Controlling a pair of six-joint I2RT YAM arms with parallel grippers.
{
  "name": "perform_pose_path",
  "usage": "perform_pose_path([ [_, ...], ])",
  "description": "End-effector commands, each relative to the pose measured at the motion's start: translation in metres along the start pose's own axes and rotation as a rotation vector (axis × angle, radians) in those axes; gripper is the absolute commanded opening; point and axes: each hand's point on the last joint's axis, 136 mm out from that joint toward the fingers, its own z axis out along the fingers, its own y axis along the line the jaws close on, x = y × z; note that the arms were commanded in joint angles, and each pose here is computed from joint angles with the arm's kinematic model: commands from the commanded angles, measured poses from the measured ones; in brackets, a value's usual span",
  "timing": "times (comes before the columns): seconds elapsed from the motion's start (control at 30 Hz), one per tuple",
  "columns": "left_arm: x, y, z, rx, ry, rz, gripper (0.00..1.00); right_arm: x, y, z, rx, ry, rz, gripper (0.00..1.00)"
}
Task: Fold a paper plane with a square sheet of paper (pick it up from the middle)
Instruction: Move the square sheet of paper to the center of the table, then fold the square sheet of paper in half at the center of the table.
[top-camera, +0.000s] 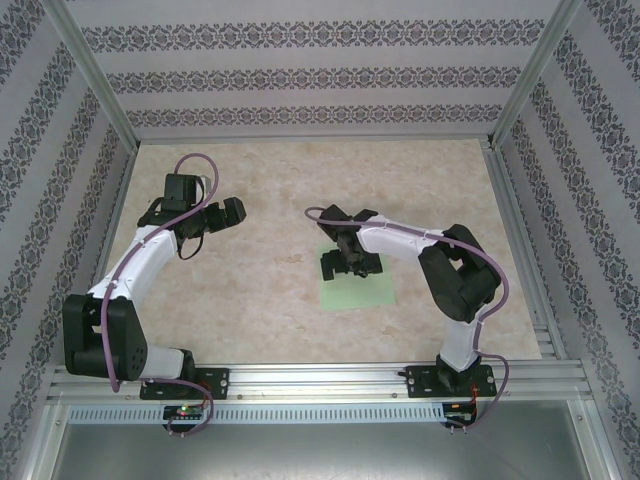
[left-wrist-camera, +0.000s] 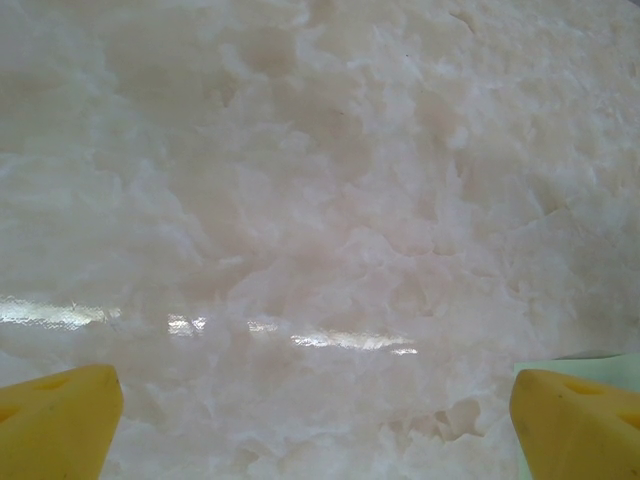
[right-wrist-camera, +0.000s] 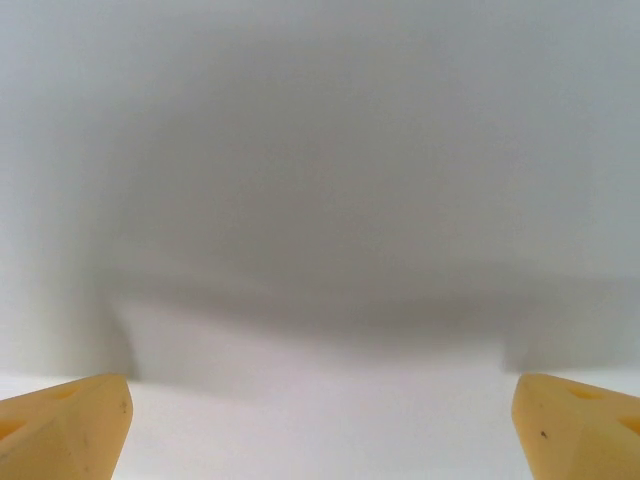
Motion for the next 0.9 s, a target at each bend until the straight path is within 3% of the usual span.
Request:
perform_pose_path([
  [0.0, -0.005, -0.011, -0.005, 0.025, -0.003, 0.006, 1.0, -0.008, -0.01, -0.009, 0.022, -0.023, 0.081, 0.98],
  [0.57, -0.002, -0.012, -0.002, 0.035, 0.011, 0.002, 1.0, 0.025, -0.019, 0.046, 0.055, 0.137, 0.079, 0.98],
  [0.87, 0.0, -0.011, 0.001, 0.037, 0.02, -0.006, 1.0, 0.016, -0.016, 0.036, 0.032, 0.083, 0.096, 0.87],
])
